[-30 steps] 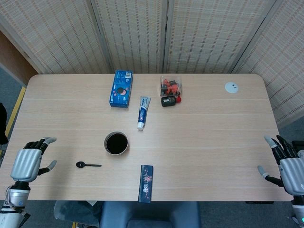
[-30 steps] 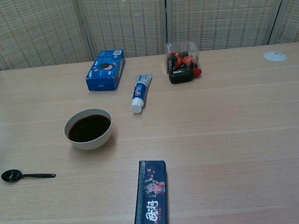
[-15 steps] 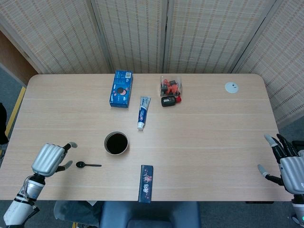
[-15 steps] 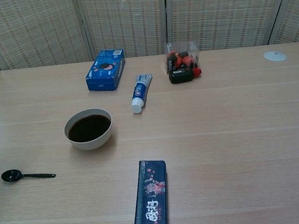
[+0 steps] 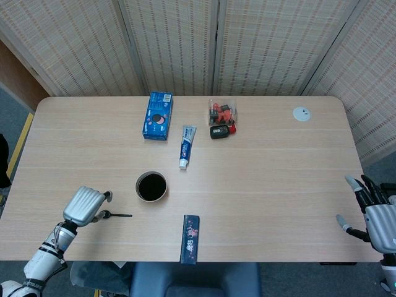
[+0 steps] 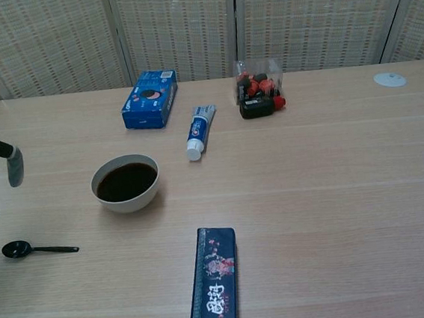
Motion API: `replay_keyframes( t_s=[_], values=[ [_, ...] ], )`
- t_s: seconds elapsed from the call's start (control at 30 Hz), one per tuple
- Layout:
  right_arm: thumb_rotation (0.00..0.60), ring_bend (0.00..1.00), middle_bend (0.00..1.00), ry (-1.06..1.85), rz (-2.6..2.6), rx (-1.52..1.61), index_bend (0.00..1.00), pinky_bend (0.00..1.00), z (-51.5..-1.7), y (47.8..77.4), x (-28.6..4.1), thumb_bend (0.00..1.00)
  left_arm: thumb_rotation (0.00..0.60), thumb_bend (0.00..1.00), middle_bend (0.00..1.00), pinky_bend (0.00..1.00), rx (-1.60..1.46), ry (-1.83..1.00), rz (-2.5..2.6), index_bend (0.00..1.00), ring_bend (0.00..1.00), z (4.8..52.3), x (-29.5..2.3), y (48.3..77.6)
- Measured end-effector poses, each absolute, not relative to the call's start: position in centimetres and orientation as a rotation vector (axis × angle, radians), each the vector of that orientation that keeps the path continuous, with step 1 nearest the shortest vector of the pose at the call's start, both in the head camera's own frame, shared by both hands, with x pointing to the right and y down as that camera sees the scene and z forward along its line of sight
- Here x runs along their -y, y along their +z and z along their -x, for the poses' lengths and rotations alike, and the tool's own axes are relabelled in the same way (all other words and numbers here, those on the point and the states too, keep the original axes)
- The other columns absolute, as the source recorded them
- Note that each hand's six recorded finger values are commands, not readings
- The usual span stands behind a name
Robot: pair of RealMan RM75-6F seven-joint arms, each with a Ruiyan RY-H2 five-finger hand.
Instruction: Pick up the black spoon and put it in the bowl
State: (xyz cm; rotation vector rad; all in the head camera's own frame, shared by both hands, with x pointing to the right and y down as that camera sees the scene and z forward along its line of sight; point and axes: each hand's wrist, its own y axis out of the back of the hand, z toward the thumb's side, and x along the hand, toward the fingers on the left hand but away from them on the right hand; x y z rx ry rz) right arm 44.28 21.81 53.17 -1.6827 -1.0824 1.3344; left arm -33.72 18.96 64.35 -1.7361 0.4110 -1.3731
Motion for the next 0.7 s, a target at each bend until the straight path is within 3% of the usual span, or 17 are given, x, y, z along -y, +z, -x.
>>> replay_keyframes(
  t_s=[0.7],
  values=[
    [0.600,0.03,0.15,1.347,1.688,1.081,0.03,0.13,-44.6,53.6,-21.8,0.27,0.600,0.20,1.00,1.00,-0.280,-1.458,1.748,0.50,1.00,30.7,-20.2,68.5]
  ],
)
